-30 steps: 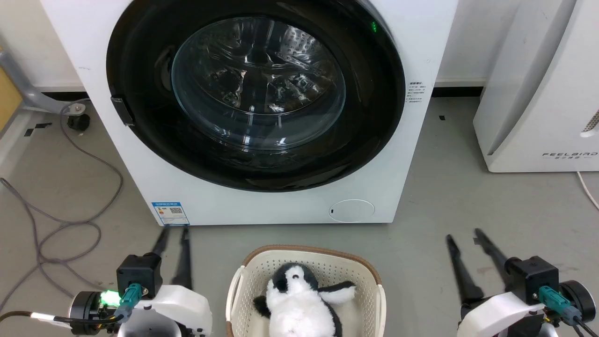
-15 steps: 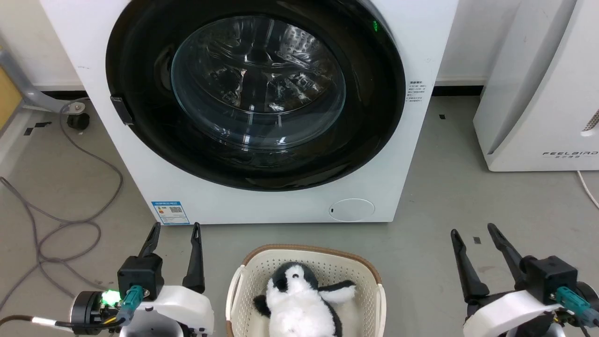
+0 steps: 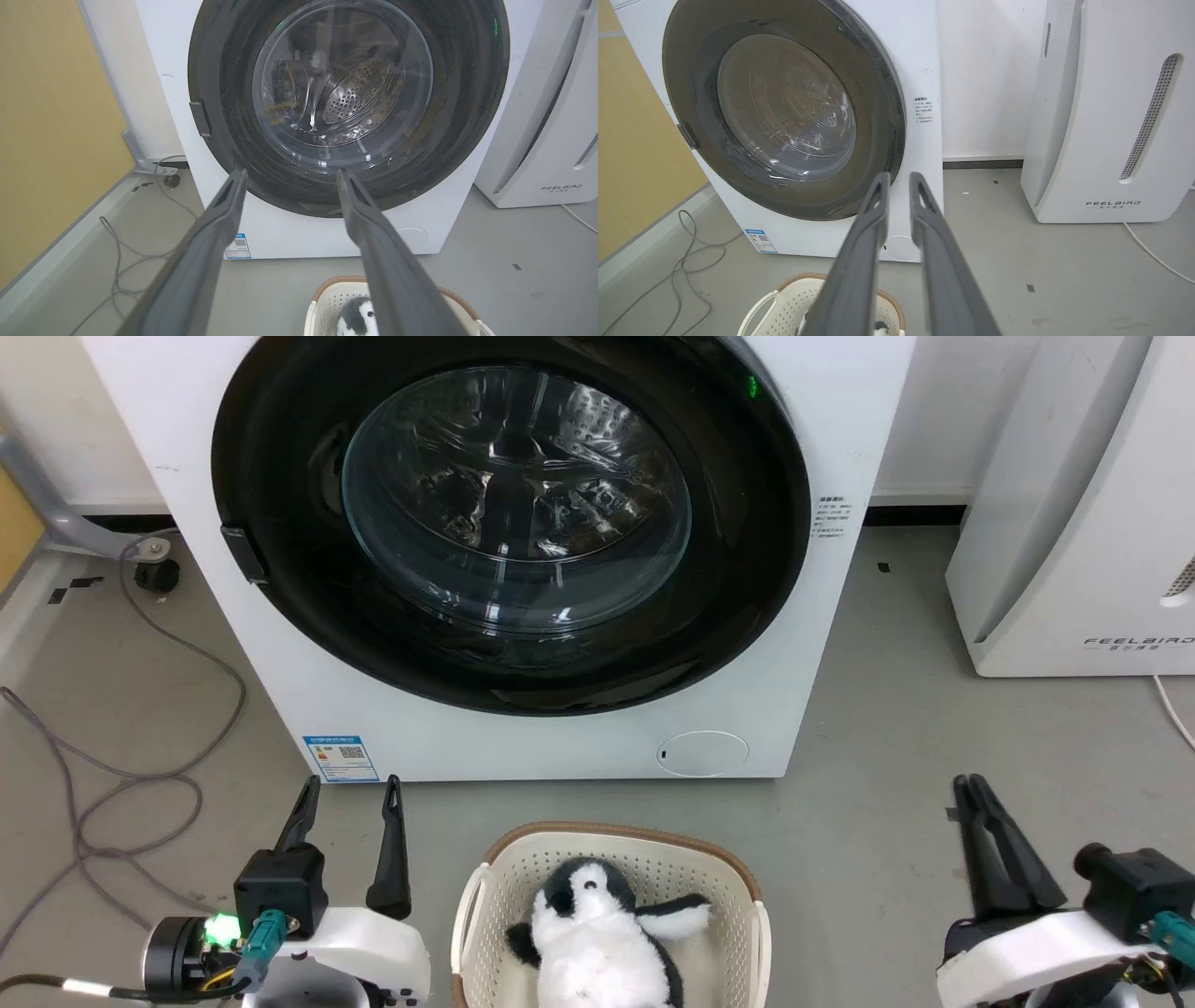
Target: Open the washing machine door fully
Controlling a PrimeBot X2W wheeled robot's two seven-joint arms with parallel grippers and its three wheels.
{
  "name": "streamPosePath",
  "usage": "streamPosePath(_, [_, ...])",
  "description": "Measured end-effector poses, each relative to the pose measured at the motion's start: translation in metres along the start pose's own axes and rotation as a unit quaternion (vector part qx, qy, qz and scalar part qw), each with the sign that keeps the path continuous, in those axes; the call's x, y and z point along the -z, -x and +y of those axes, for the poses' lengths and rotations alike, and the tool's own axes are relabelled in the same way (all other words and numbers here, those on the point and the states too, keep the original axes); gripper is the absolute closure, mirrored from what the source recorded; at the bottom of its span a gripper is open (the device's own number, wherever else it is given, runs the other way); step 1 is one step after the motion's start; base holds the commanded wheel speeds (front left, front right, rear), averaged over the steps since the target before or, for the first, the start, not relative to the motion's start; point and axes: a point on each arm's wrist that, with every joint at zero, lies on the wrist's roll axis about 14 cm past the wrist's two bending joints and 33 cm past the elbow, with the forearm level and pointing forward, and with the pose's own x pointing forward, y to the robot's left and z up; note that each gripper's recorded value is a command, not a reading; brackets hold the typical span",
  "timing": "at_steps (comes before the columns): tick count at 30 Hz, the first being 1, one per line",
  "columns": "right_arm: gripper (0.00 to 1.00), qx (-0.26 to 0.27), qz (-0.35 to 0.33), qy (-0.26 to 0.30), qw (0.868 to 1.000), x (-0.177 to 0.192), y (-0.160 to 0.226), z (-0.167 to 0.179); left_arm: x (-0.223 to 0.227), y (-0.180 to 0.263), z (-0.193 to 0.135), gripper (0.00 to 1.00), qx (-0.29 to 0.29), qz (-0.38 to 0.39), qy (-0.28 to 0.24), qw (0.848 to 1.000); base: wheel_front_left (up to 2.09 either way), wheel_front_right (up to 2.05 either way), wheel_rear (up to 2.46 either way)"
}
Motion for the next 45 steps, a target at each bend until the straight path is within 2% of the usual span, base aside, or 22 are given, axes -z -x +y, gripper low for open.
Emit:
streamPosePath(8, [1.0, 0.007, -0.017, -0.093, 0.995, -0.003, 0.0, -0.003, -0.002, 0.0, 0.001, 0.0, -0.005, -0.008, 0.003, 1.0, 0.0, 0.0, 0.0])
streamPosePath(13, [1.0, 0.013, -0.024, -0.18, 0.983, -0.001, 0.0, -0.004, -0.003, 0.0, 0.001, 0.0, -0.007, -0.012, 0.003, 1.0, 0.0, 0.0, 0.0])
streamPosePath(17, [1.0, 0.014, -0.029, -0.249, 0.968, 0.0, -0.001, -0.002, -0.003, 0.0, 0.001, 0.0, -0.009, -0.014, 0.004, 1.0, 0.0, 0.0, 0.0])
streamPosePath(25, [1.0, 0.036, -0.015, -0.376, 0.926, 0.012, -0.006, -0.015, -0.003, -0.002, 0.002, 0.0, -0.012, -0.02, 0.006, 1.0, 0.0, 0.0, 0.0])
streamPosePath(36, [1.0, 0.062, -0.014, -0.451, 0.89, 0.018, -0.029, -0.036, -0.004, -0.01, 0.002, 0.0, -0.018, -0.028, 0.006, 0.999, 0.0, 0.0, 0.0])
streamPosePath(45, [1.0, 0.067, -0.028, -0.502, 0.862, 0.015, -0.067, -0.049, -0.003, -0.023, 0.005, 0.0, -0.026, -0.035, 0.004, 0.999, 0.0, 0.0, 0.0])
